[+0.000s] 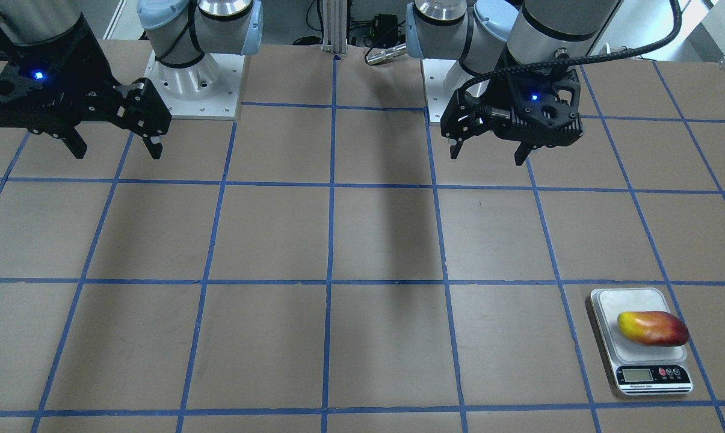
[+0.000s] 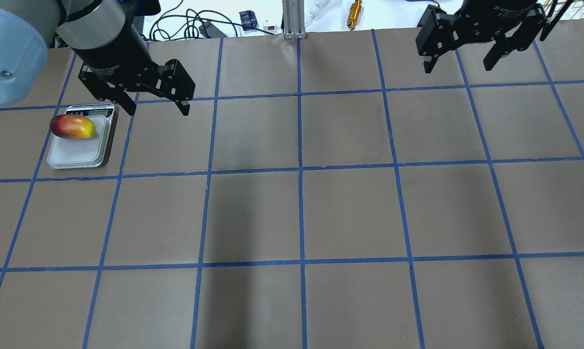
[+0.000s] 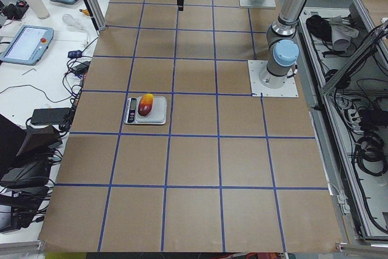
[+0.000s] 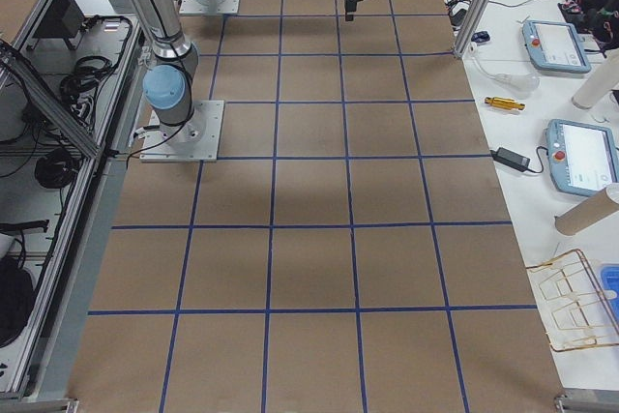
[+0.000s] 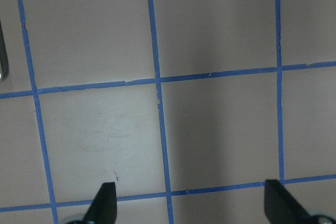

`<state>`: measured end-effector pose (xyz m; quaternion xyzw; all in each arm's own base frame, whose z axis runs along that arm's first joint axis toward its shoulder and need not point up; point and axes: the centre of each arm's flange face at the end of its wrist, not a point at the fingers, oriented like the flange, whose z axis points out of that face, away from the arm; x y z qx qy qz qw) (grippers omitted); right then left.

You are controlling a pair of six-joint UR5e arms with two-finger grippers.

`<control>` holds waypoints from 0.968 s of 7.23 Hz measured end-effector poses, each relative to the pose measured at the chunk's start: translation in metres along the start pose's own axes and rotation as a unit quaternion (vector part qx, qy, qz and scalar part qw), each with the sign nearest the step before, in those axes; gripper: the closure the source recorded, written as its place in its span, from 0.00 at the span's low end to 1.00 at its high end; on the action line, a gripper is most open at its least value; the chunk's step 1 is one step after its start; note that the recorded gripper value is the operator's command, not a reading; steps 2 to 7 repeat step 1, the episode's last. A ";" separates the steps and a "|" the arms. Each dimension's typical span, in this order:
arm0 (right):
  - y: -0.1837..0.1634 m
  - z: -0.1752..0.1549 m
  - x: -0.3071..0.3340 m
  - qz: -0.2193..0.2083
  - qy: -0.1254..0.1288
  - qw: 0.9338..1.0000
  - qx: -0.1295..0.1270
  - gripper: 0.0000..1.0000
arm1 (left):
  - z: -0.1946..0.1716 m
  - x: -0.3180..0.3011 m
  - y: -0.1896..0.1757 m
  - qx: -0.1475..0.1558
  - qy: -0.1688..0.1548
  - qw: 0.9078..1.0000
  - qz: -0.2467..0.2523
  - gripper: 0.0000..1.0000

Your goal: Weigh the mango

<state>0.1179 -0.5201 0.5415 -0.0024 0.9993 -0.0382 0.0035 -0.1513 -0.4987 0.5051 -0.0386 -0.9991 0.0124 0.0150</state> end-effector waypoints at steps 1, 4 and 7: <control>0.000 0.000 0.000 0.000 0.000 1.000 0.000 0.00 | 0.000 -0.001 0.000 0.000 0.000 1.000 0.001 0.00; 0.000 0.000 0.000 0.000 0.000 1.000 0.000 0.00 | 0.000 -0.001 0.000 0.000 0.000 1.000 0.001 0.00; 0.000 0.000 0.000 0.000 0.000 1.000 0.000 0.00 | 0.000 -0.001 0.000 0.000 0.000 1.000 0.001 0.00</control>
